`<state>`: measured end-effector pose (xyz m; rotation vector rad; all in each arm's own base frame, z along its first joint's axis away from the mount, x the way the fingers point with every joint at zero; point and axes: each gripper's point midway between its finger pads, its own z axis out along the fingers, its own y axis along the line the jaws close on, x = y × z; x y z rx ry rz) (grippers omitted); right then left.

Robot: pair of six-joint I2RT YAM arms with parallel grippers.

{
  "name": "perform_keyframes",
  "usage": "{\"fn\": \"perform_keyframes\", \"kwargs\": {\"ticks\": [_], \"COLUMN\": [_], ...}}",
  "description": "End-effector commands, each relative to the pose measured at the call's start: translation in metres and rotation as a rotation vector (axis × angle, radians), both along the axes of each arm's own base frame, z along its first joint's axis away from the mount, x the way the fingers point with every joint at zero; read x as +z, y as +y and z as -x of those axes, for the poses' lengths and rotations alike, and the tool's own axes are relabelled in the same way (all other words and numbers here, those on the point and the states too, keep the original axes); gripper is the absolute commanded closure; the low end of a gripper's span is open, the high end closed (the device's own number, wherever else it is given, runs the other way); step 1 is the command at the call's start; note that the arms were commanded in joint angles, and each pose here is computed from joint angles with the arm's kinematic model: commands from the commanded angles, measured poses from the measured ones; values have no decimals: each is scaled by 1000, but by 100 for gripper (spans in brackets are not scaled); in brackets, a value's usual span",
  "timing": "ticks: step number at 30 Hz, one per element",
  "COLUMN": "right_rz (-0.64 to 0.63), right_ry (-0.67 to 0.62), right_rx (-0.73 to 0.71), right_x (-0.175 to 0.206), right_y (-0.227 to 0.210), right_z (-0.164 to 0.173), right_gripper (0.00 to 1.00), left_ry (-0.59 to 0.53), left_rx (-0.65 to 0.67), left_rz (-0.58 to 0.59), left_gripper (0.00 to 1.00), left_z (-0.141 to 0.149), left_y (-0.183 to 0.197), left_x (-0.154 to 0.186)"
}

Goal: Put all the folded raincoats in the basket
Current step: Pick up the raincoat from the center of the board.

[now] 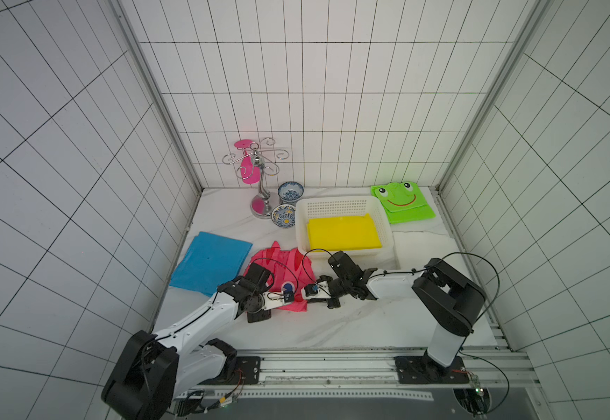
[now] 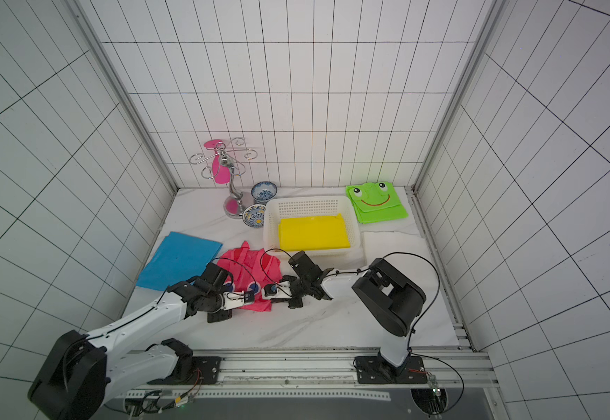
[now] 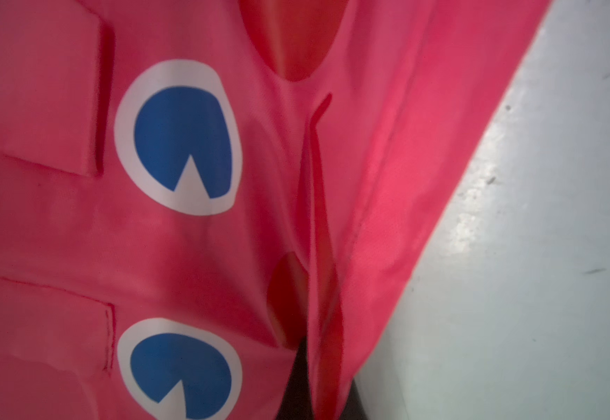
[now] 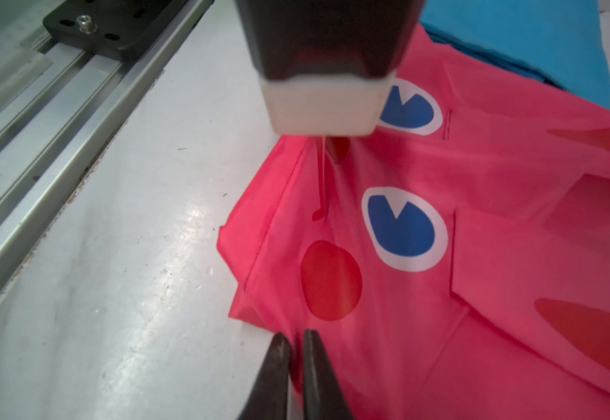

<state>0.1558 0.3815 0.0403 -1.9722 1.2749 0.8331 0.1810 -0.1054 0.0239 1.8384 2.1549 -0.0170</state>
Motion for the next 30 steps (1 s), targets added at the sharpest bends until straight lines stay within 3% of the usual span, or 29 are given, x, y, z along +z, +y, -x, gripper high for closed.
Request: {"fn": "perform_keyframes", "kwargs": {"ticks": [1,8,13,15,22,24,28,30], "right_rz": [-35,-124,-238,-292,-307,-332,-359,-370], "right_ry": [-33,-242,-429,-483,-556,-560,-519,-502], "right_rx": [-26,-16,-122,-170,-219,-212,-186,-196], "right_x": [8,32,62,78,92,95,103,110], "right_y": [-6,-5,4,4,11,16,25,27], "right_z": [0,20,19,15,3,3,8,8], "right_gripper": [72,53,40,20,15,21,74,94], "left_ry": [78,147,199,213,248,261,283,275], "left_rx": [-22,-5,-9,-16,-36,-36,-27,-17], "left_rz": [-39,31,85,103,146,145,172,190], "left_gripper": [100,100,100,100,100,100,100,100], "left_z": [21,30,33,34,33,32,32,28], "left_y": [10,0,-11,-16,-26,-27,-28,-28], "left_x": [9,55,79,89,108,108,116,120]}}
